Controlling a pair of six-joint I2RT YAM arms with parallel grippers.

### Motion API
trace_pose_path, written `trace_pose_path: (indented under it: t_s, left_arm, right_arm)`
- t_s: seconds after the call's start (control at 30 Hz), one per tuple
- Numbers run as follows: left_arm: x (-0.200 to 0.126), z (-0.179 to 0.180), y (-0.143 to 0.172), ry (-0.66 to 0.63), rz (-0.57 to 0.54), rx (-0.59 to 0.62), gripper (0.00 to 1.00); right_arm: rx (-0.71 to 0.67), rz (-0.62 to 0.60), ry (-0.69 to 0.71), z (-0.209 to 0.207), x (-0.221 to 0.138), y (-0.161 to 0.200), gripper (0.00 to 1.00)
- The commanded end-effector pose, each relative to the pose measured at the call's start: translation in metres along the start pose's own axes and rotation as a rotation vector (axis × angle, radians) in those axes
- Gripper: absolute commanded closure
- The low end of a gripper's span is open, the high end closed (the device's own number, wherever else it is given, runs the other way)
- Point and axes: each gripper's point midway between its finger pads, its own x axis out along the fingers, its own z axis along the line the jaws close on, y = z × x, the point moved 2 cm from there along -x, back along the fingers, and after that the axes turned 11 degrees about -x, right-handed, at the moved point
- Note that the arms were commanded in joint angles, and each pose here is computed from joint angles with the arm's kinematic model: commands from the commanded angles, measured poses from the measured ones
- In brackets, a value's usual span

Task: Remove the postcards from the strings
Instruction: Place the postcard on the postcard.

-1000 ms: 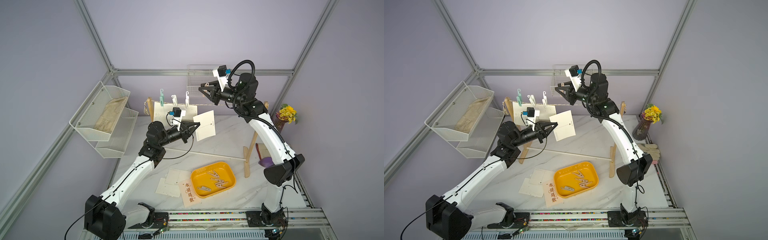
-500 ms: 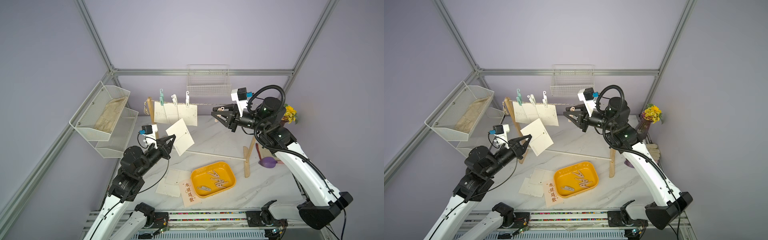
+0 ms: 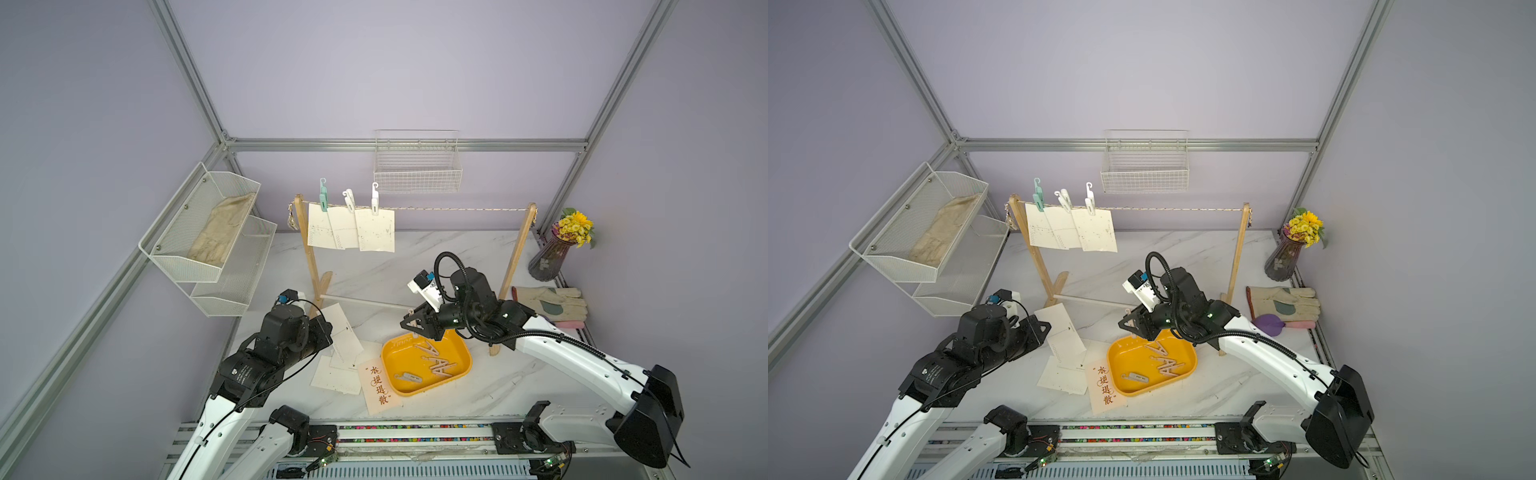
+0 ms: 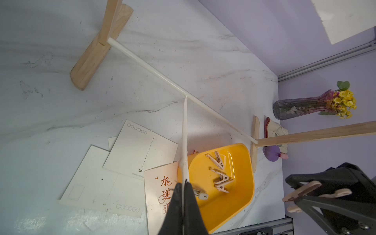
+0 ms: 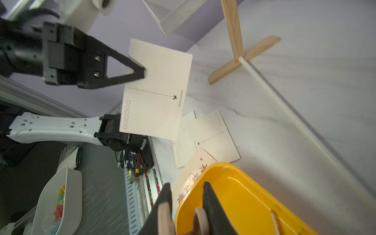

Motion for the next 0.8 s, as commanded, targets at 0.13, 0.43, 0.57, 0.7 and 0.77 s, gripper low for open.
trace_pose_path:
  t_s: [0.13,0.43,0.57,0.7,0.77]
  left_arm:
    - [0.022,0.028,0.019,-0.117,0.085,-0.089,1.00]
    - [0.041,0.041,0.026,-0.159,0.104,-0.117,1.00]
    - [0.043,0.049,0.030,-0.184,0.114,-0.122,1.00]
    - [0.043,0.059,0.035,-0.239,0.134,-0.134,1.00]
    - [0.043,0.063,0.039,-0.275,0.163,-0.128,1.00]
  right_arm:
    - [0.074,0.056,0.095,-0.013,0.011,0.045,0.80]
    - [0.080,0.153,0.188,-0.030,0.014,0.070,0.65]
    - [0.077,0.157,0.223,-0.035,0.014,0.071,0.55]
    - [0.070,0.146,0.240,-0.038,0.013,0.069,0.50]
    - [0.069,0.145,0.243,-0.039,0.014,0.069,0.49]
